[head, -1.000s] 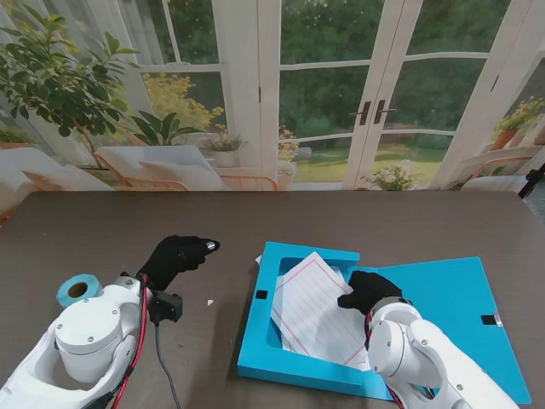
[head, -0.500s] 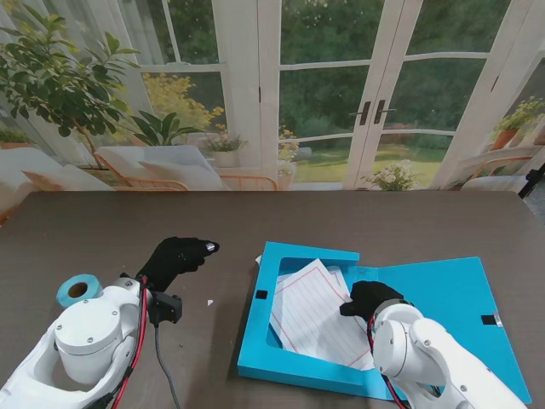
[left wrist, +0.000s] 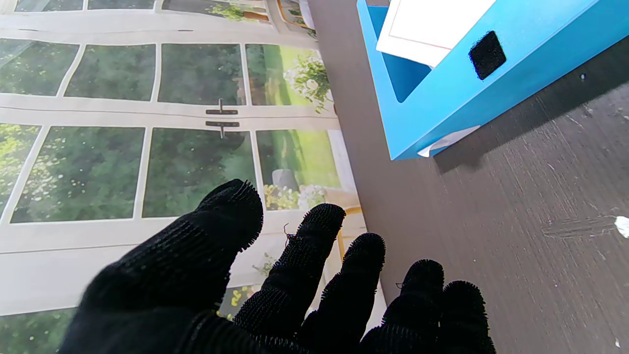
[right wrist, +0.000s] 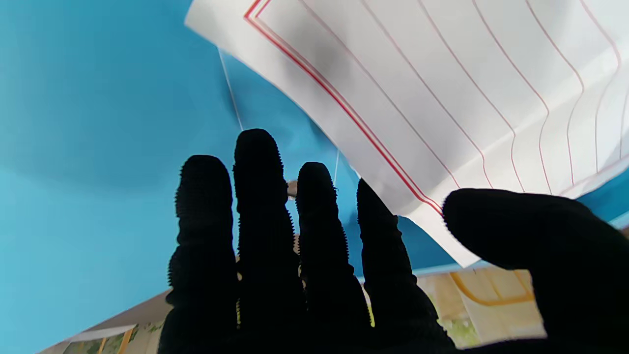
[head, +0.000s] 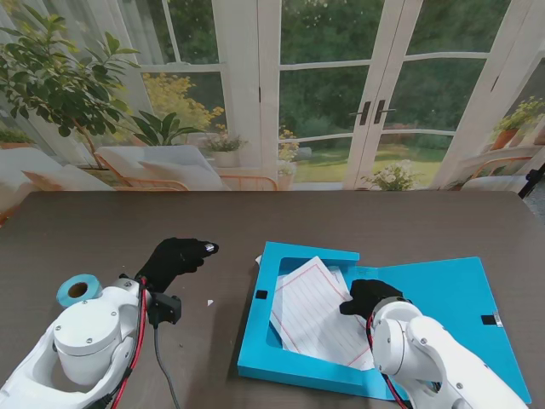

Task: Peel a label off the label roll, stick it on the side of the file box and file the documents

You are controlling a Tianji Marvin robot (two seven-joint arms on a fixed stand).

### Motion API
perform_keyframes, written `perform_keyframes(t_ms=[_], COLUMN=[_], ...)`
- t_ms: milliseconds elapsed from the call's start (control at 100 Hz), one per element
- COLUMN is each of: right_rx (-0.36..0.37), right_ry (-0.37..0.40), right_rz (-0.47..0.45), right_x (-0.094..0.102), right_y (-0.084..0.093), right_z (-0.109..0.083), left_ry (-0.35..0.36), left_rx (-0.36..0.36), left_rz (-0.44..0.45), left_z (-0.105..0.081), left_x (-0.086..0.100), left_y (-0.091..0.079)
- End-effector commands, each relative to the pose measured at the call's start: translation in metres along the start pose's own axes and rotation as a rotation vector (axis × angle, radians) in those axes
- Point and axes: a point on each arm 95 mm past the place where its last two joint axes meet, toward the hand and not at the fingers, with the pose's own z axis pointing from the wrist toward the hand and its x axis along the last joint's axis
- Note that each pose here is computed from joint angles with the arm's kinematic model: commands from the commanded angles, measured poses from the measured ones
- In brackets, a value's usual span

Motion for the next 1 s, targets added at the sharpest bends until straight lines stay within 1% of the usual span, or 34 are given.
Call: perform_keyframes(t_ms=[0,110,190,270,430,500,690,790,890,990], right_rx=[0.024,0.064,0.064,0.044,-0.049,-0.072,-0.089,-0.086,-0.107,-0.125], right_ry=[0.002,-0.005,-0.006,0.005,0.06,0.071,0.07,0.066,0.066,0.065], right_rz=[-0.013,-0.015,-0.016,-0.015,-0.02,-0.009,-0.025,-0.034,-0.055,-0.051], right_x=[0.0,-0.002,-0.004,-0.005,-0.004,-0.003,-0.002,-0.002,-0.003,-0.002], right_y=[-0.002,-0.003,-0.004,-0.004,-0.002,0.0,0.004,0.005,0.005,0.007], right_z=[-0.002,-0.001,0.0,0.001,0.005,0.006,0.006,0.004,0.004,0.004], left_ry=[-0.001,-0.002,-0.003,-0.003,-0.002,0.006,0.019,0.02,0.021,0.029], left_rx=[-0.02,-0.021,-0.02,-0.02,-0.021,-0.021,-0.026,-0.027,-0.027,-0.027], left_rz=[-0.004,-0.003,-0.003,-0.002,0.009,0.025,0.038,0.046,0.049,0.058], left_z=[-0.001,-0.001,-0.001,-0.001,0.0,0.001,0.001,0.002,0.002,0.003], left_x=[0.0,0.0,0.0,0.0,0.0,0.0,0.002,0.002,0.002,0.002], left_y=[0.003,0.002,0.002,0.002,0.002,0.002,0.003,0.003,0.003,0.002])
